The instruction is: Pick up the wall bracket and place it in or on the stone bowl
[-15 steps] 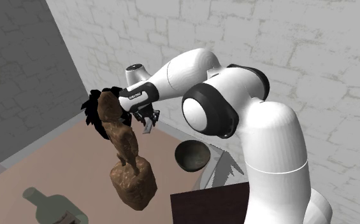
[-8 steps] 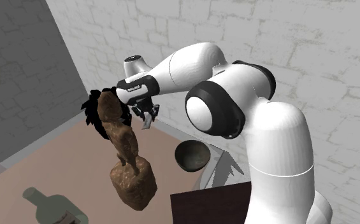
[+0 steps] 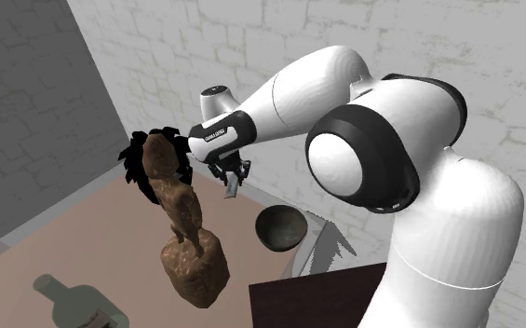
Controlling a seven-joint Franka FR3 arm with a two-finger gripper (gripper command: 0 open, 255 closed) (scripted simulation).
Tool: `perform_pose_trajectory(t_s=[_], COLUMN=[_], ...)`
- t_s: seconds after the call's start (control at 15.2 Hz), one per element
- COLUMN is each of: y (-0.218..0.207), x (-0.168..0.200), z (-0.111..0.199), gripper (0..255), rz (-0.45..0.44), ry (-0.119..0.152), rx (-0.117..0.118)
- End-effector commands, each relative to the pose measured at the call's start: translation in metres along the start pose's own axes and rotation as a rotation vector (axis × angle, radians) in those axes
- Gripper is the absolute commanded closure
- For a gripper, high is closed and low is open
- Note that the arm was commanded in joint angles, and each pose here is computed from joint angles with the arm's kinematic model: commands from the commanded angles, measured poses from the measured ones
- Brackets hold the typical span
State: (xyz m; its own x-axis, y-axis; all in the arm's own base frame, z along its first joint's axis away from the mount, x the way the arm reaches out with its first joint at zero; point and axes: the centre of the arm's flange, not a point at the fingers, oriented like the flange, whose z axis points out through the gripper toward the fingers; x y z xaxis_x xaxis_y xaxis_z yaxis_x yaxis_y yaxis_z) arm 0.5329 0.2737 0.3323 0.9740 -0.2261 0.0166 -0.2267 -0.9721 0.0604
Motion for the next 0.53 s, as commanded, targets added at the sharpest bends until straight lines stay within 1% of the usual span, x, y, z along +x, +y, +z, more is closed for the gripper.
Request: perform_pose_trajectory(t_s=[0.0, 0.46], y=[0.023, 0.101], x=[-0.015, -0.064], z=[0.002, 0.006], gripper=[255, 255], rz=[0.000, 0.000], ry=[0.000, 0.000], rx=[0.000, 0.000])
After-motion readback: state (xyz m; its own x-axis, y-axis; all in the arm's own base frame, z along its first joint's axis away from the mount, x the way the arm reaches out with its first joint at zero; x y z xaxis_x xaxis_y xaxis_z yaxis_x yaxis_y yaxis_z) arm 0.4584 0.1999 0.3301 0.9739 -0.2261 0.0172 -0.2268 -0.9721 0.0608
